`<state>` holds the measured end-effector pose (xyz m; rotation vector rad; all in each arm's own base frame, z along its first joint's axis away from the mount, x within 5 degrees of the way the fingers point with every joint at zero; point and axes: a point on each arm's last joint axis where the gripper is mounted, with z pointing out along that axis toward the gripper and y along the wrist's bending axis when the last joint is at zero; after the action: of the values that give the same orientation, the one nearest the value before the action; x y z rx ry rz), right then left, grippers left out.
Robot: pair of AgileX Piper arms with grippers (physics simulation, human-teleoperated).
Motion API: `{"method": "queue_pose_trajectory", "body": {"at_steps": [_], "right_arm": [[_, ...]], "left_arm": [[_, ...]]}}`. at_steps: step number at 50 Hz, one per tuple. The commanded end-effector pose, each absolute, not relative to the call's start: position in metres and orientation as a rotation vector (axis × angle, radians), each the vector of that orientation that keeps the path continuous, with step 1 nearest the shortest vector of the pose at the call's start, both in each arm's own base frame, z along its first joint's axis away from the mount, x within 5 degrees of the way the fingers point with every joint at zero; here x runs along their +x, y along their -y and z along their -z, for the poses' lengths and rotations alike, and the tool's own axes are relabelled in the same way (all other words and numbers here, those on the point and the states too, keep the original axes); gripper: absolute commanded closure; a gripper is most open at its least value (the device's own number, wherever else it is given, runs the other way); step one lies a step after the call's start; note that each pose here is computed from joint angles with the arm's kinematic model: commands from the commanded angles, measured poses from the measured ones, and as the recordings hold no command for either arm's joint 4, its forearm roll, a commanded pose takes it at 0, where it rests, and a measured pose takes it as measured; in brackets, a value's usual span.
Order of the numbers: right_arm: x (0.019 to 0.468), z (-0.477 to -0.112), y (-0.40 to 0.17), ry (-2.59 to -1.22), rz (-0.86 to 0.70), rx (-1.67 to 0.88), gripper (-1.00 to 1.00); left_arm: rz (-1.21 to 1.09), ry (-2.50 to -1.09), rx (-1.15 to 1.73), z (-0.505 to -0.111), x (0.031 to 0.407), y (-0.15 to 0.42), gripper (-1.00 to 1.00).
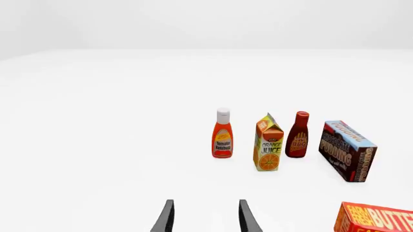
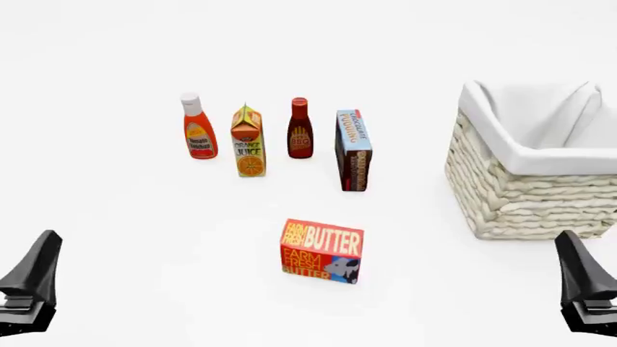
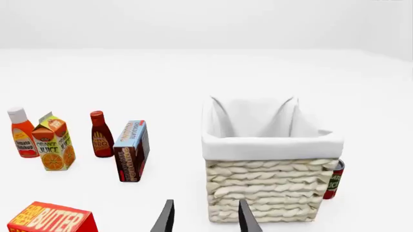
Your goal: Pick the butter and place it in the basket.
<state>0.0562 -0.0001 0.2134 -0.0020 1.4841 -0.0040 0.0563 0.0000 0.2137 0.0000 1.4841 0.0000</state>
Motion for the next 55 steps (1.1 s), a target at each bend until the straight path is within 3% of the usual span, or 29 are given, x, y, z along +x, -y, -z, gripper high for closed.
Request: {"method": "queue_pose_trajectory", "body": {"at_steps": [1, 16, 34, 55], "right_arm": [[0.056, -0.214, 0.0, -1.483, 0.01, -0.01, -1.0], [0.056, -0.215, -0.001, -1.474, 0.004, -0.038, -1.0], [0.057, -0.261, -0.001, -1.431, 0.0, -0.029, -1.0], [0.075, -0.286, -0.013, -1.459, -0.074, -0.177, -1.0]], "left_arm": [[0.0, -1.485, 0.0, -0.214, 0.057, 0.0, -1.0], [0.0, -1.485, 0.0, -0.214, 0.057, 0.0, -1.0], [0.0, -1.485, 0.0, -0.214, 0.057, 0.0, -1.0], [0.0, -1.485, 0.0, -0.214, 0.057, 0.0, -1.0]]}}
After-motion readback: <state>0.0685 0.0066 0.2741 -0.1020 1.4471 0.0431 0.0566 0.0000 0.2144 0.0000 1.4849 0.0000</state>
